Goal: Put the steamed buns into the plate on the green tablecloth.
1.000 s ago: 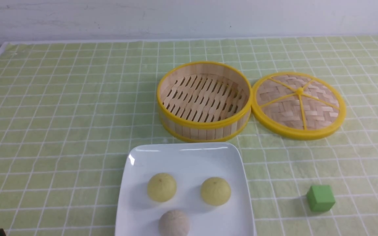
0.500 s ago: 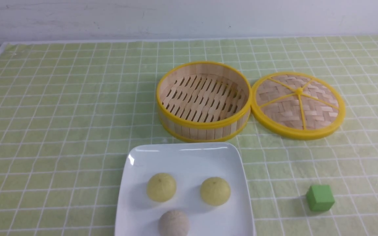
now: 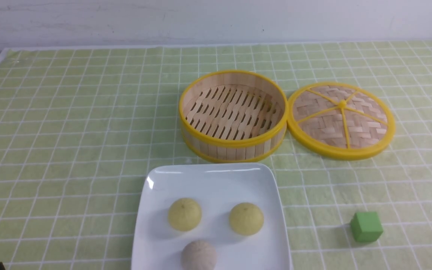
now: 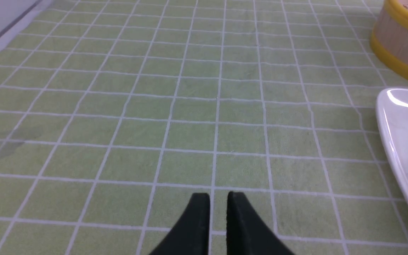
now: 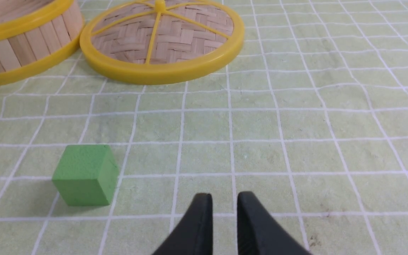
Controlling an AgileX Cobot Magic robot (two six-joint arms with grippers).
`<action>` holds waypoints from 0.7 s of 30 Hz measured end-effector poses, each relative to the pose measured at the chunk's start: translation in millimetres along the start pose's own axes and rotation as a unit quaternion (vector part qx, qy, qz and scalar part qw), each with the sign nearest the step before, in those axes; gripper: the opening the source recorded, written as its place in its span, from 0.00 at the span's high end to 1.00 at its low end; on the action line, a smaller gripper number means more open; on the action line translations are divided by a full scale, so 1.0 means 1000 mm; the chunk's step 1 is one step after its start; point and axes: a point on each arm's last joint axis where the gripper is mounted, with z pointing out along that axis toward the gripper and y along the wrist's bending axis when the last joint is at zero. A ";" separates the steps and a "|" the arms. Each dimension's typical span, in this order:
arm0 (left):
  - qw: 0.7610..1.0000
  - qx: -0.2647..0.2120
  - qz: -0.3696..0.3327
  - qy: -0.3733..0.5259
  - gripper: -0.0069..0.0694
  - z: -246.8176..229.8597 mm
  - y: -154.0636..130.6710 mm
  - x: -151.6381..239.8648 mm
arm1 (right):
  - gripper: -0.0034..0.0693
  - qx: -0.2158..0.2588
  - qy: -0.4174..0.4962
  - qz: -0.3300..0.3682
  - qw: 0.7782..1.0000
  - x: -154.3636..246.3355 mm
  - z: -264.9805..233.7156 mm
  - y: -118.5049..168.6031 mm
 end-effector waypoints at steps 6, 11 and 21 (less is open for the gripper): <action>1.000 0.000 0.000 0.000 0.77 0.000 0.000 0.000 | 0.77 0.000 0.000 0.000 1.000 0.000 0.000 0.000; 1.000 0.000 0.000 0.000 0.77 0.000 0.000 0.000 | 0.75 0.000 0.000 0.000 1.000 0.000 0.000 0.000; 1.000 0.000 0.000 0.000 0.75 0.000 0.000 0.000 | 0.74 0.000 0.000 0.000 1.000 0.000 0.000 0.000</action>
